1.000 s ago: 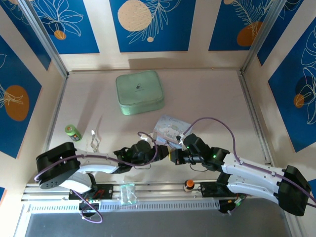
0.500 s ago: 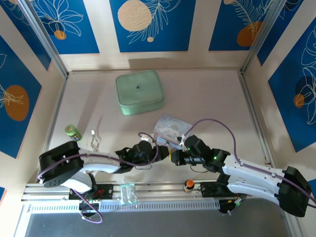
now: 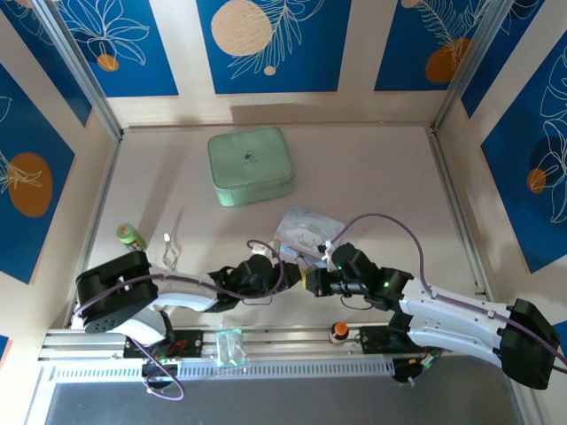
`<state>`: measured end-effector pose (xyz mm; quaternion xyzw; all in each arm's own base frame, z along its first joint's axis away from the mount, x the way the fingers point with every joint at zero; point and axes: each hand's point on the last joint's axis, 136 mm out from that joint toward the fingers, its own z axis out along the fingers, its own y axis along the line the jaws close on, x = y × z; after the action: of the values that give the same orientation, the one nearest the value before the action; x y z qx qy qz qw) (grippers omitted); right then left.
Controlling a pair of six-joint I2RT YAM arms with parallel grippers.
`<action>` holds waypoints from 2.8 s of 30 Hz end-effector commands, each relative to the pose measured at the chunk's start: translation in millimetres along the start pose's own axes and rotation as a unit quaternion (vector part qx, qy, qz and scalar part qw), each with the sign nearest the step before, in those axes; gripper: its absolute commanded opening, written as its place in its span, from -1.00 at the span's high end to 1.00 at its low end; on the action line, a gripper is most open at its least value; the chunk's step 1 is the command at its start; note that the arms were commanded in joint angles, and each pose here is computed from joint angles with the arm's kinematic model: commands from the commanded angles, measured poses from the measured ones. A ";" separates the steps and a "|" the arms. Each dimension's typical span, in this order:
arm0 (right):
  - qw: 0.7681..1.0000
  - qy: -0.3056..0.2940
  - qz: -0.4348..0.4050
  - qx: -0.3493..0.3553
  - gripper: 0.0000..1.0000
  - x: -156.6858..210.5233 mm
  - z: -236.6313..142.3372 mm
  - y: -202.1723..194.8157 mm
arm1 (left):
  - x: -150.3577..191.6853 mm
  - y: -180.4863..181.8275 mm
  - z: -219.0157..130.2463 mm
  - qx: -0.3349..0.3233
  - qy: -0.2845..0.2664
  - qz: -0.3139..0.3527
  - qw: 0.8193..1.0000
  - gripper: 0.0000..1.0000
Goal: Unlock a padlock with a key
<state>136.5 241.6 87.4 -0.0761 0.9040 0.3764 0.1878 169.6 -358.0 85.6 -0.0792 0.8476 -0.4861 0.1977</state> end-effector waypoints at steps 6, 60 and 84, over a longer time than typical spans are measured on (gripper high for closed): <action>1.000 -0.015 -0.001 -0.020 1.00 -5.5 1.2 7.6 | -0.5 1.2 -2.4 0.008 -0.004 -0.011 1.000 1.00; 0.926 -0.160 0.217 -0.266 0.85 -84.0 -30.1 65.6 | -76.9 -88.5 -68.0 0.251 -0.200 -0.100 0.942 1.00; 0.938 -0.121 0.281 -0.163 1.00 -49.9 -36.4 -11.8 | -64.0 -11.4 -47.3 -0.093 -0.145 0.102 0.980 -0.77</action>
<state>188.9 215.8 154.1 0.1914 0.7438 0.6020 0.2185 210.2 -313.5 166.6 -0.1629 0.7503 -0.5290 0.3616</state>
